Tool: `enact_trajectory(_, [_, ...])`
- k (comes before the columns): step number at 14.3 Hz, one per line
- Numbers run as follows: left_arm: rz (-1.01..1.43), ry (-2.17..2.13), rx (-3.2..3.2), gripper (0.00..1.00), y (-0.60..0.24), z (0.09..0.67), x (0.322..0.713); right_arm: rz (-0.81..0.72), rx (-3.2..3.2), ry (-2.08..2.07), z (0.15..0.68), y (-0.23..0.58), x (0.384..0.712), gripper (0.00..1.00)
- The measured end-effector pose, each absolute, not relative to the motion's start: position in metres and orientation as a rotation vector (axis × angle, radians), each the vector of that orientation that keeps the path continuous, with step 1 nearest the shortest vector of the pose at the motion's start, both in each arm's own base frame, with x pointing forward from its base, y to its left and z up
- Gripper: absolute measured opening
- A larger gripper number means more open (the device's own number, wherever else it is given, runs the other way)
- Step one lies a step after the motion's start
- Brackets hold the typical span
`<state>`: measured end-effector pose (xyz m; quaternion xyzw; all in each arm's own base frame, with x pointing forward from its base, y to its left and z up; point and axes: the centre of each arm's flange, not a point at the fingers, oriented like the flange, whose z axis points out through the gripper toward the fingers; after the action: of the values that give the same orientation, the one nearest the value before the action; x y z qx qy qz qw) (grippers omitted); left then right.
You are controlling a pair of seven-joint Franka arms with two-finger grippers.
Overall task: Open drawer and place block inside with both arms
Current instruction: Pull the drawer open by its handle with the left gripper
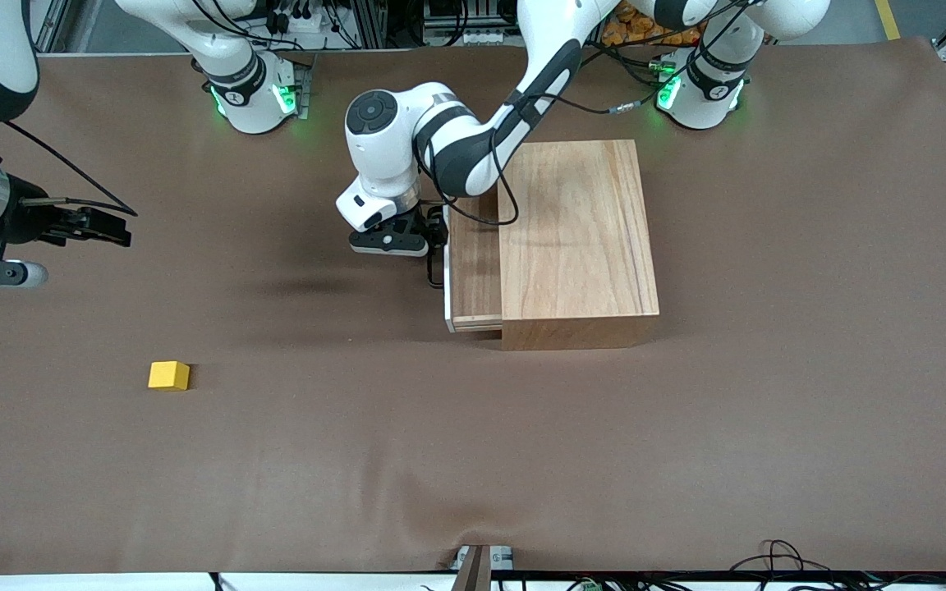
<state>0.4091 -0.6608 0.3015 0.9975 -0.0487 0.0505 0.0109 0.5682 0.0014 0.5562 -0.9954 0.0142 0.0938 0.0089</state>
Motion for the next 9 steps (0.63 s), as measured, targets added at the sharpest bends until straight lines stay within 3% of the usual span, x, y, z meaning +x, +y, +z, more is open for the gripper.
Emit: enact_trajectory(9, [0.216, -0.107, 3.008, 1.0, -0.681, 0.308, 0.409, 0.301, -3.109, 0.045, 0.556, 0.001, 0.568, 1.0])
